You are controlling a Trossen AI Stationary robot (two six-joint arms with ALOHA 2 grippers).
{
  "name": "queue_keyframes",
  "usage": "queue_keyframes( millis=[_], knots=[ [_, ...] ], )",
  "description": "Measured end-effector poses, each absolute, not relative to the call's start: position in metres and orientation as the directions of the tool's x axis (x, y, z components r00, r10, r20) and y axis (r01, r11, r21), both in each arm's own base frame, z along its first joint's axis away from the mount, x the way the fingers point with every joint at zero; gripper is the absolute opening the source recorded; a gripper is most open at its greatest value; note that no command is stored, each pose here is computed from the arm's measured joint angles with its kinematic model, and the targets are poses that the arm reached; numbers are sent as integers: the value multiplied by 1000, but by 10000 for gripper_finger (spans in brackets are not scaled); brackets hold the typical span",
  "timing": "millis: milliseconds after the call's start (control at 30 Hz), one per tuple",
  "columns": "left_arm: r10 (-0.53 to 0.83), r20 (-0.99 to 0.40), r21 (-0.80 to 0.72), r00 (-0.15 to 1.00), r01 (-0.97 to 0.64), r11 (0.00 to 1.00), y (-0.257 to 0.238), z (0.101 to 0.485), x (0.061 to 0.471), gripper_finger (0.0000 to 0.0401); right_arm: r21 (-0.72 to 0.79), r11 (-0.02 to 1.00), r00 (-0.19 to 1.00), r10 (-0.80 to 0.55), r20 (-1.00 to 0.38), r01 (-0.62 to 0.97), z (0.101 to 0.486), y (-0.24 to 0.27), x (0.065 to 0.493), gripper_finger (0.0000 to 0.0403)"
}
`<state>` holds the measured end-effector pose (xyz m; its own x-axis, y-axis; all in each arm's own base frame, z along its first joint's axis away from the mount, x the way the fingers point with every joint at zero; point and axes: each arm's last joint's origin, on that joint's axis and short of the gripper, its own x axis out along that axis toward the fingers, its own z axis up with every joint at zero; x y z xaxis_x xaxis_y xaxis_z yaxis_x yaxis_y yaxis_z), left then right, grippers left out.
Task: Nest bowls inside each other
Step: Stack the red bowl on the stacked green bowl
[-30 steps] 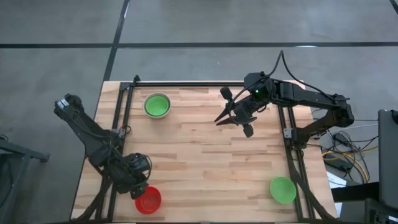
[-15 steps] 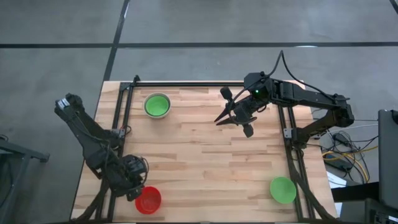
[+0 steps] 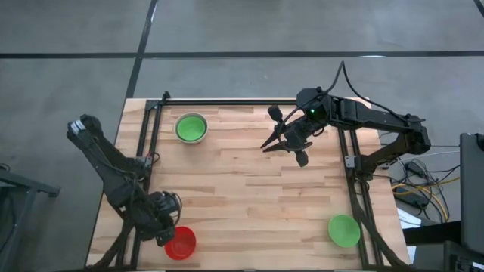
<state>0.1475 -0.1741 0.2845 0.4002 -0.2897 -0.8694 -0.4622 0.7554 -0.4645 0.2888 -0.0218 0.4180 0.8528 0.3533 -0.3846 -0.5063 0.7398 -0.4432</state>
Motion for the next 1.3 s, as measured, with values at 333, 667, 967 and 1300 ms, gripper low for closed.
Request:
queue_keyframes(
  millis=[333,667,967,1300],
  knots=[
    [-381,-845,-526,376,-453,720,-186,262,155,158,-443,740,853,353,-384,-506,418,-22,289,52],
    [-306,-875,-477,375,-558,679,-180,243,153,158,-443,740,853,353,-385,-506,418,-22,289,52],
    [-296,-890,-454,346,-628,633,-177,235,150,158,-443,740,853,354,-385,-507,418,-22,289,52],
    [-324,-907,-420,267,-547,724,-175,226,146,158,-443,740,853,353,-384,-506,418,-22,289,52]
  ],
)
